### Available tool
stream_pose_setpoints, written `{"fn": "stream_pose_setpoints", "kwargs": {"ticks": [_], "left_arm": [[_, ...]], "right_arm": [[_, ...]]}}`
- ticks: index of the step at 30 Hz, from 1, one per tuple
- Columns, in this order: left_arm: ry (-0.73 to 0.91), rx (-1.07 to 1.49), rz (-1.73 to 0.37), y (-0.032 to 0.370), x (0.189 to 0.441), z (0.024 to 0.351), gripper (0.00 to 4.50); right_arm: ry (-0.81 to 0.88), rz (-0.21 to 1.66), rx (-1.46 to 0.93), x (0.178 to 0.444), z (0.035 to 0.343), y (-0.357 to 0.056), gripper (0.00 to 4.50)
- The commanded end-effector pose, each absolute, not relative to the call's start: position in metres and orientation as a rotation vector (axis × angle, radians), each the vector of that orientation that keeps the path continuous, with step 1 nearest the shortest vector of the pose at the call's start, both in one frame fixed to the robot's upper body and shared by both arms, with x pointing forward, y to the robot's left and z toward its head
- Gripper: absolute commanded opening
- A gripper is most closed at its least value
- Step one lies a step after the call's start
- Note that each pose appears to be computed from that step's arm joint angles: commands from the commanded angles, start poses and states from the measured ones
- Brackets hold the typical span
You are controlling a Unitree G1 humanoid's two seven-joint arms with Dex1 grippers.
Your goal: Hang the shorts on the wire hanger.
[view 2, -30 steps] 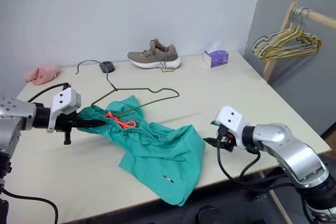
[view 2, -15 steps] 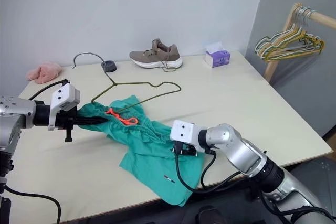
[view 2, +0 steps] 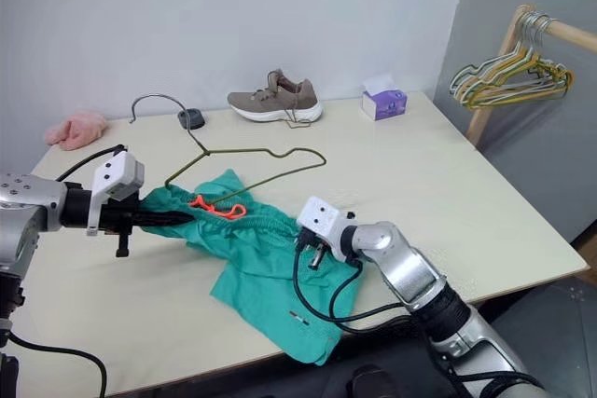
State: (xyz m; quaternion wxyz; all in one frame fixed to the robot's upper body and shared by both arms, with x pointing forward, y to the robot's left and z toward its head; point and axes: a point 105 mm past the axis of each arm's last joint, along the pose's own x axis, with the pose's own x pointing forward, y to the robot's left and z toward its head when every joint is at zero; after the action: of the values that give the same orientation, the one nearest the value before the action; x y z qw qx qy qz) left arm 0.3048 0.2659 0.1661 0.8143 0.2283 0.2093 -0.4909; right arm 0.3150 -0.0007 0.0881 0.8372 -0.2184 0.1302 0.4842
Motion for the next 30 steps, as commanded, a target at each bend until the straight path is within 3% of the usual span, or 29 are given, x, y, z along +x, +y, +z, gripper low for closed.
{"fn": "stream_pose_setpoints", "kwargs": {"ticks": [1,7,14,30], "left_arm": [[0.365,0.474,-1.049,0.262,0.304,0.186,0.0],[0.38,0.405,-1.104,0.258,0.291,0.196,0.0],[0.486,0.487,-1.139,0.27,0.277,0.194,0.0],[0.566,0.612,-1.109,0.292,0.282,0.189,0.0]], "right_arm": [[0.236,0.932,-0.356,0.33,0.107,-0.016,0.03],[0.297,0.805,-0.143,0.35,0.117,-0.056,0.03],[0.367,0.777,-0.034,0.348,0.123,-0.095,0.03],[0.331,0.756,-0.049,0.341,0.143,-0.108,0.03]]}}
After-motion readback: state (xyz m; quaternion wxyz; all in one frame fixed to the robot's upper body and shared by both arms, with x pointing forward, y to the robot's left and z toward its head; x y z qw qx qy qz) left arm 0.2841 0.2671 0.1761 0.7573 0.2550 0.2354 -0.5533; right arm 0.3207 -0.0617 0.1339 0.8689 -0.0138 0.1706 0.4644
